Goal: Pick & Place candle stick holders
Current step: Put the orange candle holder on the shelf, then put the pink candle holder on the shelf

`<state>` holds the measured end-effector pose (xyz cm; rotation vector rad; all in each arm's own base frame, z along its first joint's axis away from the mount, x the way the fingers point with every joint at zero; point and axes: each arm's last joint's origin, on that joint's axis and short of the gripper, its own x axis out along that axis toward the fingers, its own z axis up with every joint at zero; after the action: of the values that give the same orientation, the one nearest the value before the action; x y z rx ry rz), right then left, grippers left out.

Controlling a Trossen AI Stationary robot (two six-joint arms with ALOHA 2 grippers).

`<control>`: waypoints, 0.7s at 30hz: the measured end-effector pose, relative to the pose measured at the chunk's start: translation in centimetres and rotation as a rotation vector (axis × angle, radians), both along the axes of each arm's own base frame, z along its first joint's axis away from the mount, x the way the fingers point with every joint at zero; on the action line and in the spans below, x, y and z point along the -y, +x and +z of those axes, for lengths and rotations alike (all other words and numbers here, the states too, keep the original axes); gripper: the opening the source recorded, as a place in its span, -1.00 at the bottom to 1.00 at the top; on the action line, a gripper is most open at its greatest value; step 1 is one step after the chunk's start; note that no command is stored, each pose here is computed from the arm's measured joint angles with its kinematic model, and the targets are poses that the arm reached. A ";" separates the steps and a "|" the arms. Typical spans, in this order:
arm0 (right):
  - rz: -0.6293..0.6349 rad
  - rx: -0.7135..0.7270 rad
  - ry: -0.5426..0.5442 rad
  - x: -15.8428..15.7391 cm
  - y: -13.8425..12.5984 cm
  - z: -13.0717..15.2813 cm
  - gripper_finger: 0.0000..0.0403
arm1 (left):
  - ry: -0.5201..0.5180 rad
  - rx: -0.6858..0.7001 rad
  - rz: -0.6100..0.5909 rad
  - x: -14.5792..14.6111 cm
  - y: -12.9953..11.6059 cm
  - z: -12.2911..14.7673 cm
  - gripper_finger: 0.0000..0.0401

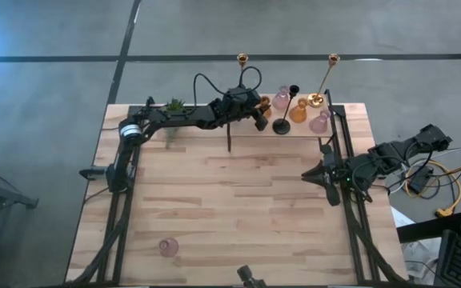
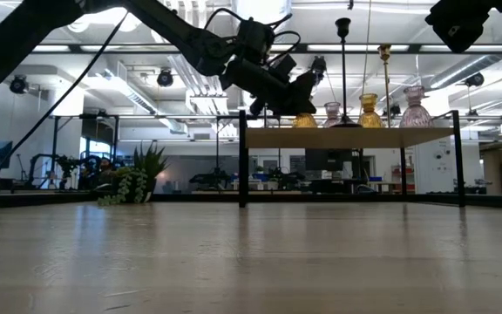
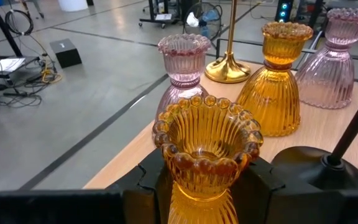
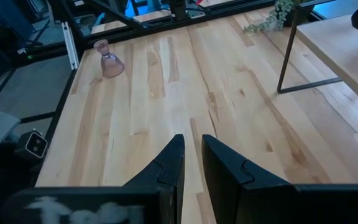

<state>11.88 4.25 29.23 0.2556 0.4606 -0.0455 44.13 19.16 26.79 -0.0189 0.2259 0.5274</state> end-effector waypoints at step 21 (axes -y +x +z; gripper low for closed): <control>0.000 0.000 0.001 0.0 0.0 0.0 -0.76 | -0.030 -0.009 0.009 0.0 -0.1 -0.2 -0.03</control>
<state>11.88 4.25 29.23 0.2568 0.4610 -0.0455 44.06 19.14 26.56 -0.0465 0.2428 0.5334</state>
